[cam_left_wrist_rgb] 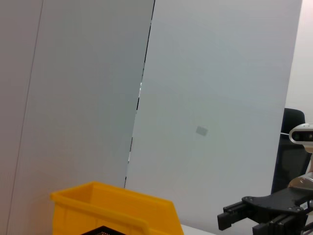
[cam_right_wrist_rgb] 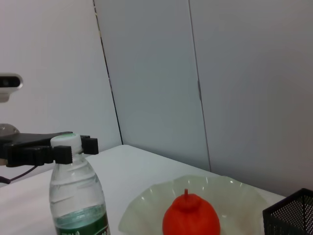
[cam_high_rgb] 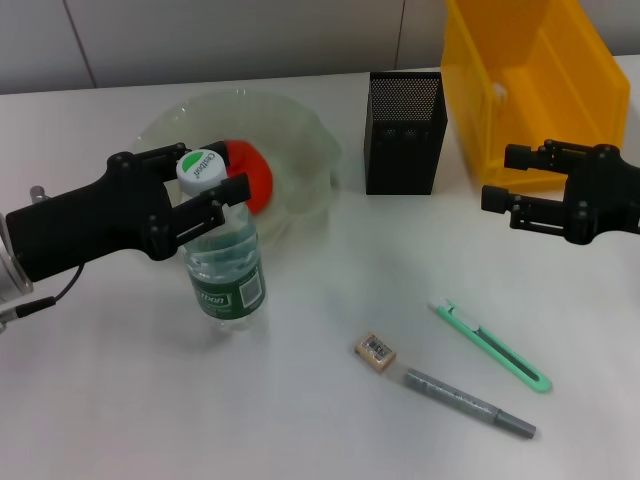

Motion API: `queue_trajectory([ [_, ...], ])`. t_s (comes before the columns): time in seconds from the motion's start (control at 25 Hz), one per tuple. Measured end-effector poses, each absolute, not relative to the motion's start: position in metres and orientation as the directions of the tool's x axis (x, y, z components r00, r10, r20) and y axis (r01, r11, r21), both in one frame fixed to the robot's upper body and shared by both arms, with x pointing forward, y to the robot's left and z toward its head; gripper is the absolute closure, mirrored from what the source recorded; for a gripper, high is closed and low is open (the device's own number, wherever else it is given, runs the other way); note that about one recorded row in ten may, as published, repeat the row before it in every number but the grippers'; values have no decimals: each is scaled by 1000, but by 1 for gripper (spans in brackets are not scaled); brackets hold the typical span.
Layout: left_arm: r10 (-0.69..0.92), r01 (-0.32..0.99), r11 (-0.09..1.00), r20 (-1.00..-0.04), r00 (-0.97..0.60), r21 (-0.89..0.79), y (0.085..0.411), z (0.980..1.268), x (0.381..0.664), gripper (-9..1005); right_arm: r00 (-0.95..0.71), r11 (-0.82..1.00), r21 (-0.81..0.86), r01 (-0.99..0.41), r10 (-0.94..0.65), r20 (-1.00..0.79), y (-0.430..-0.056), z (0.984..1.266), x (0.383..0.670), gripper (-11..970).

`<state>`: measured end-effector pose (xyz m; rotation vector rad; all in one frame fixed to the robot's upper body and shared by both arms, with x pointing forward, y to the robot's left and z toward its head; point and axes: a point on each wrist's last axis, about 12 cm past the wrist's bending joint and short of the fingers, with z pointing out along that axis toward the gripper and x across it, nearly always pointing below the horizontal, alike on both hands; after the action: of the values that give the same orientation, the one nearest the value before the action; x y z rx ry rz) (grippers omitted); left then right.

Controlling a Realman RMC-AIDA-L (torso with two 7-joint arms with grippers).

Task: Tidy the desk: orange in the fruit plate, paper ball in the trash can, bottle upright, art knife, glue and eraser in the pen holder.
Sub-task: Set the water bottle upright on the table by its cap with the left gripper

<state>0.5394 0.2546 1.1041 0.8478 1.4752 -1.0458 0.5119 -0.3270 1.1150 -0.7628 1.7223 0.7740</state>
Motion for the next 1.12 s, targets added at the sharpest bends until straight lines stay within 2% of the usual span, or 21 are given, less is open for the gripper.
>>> queue_trajectory([
  [0.48, -29, 915, 387, -993, -114, -116, 255, 1087, 525, 559, -260, 590, 149, -793, -106, -960, -326, 1107, 511, 278],
  [1.12, -40, 914, 393, -995, -90, -98, 245, 1076, 524, 559, -272, 579, 171, -798, -92, -958, -321, 1101, 512, 278],
])
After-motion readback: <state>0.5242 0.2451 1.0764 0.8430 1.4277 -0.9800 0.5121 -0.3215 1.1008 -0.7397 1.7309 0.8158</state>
